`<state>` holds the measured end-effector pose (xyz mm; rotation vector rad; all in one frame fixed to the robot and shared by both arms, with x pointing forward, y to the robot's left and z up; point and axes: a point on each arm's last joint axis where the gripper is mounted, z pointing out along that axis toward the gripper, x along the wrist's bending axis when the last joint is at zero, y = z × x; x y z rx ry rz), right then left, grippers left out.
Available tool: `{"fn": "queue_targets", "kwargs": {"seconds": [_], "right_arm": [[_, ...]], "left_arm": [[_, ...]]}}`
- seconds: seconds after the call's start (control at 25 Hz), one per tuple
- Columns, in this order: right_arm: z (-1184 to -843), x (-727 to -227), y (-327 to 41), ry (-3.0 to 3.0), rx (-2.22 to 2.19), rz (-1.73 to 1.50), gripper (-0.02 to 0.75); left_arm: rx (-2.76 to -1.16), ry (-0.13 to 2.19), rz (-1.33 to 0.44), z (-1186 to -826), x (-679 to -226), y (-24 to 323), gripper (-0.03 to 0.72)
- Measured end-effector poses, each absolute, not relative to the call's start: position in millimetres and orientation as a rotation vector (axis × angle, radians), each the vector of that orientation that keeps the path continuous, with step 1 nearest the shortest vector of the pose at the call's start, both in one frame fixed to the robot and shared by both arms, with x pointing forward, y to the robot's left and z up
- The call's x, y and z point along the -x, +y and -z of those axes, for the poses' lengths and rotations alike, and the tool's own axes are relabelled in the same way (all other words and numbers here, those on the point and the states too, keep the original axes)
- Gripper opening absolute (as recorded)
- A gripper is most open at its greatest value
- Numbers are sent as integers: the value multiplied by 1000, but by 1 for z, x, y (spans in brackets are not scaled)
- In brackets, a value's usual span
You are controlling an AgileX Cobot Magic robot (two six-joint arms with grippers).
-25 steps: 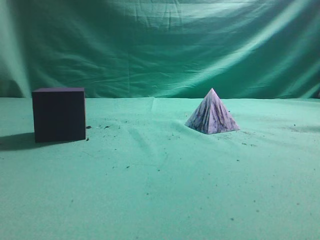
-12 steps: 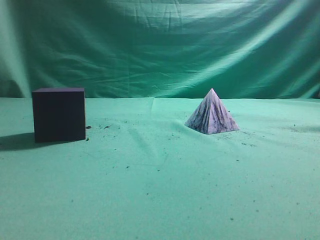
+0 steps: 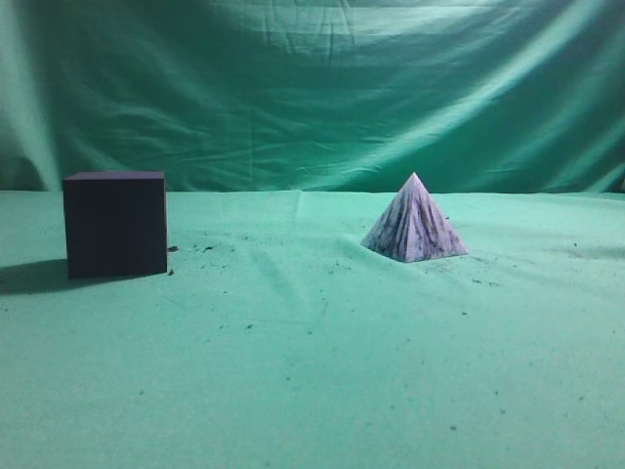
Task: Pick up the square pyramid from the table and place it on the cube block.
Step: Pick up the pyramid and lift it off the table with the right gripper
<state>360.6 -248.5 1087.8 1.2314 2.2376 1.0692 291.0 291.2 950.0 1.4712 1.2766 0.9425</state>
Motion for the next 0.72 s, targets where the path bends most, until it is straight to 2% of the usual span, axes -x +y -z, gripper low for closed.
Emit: {"fn": "queue_targets", "kwargs": {"seconds": [0.12,0.24,0.52,0.56,0.6,0.64,0.72], "right_arm": [[-1098,-379,-229,2385,-1116,-1076,0],[-1093,-398,-204,2526,-1032,-1056,0],[-1060,-453,-150,2725,-909,-840,0],[-1054,-463,-145,2739,-928,-818,45],[-1048,-471,-141,2757,-937,-791,45],[-1043,-480,-137,2769,-937,-762,126],[-1034,-493,-130,2799,-932,-709,237]], "left_arm": [[-1448,1288,-910,-950,-291,290,0],[-1439,1293,-898,-950,-291,290,0],[-1438,1293,-896,-950,-291,290,0],[-1438,1293,-896,-950,-291,290,0],[-1438,1293,-896,-950,-291,290,0],[-1438,1293,-896,-950,-291,290,0],[-1438,1293,-896,-950,-291,290,0]]}}
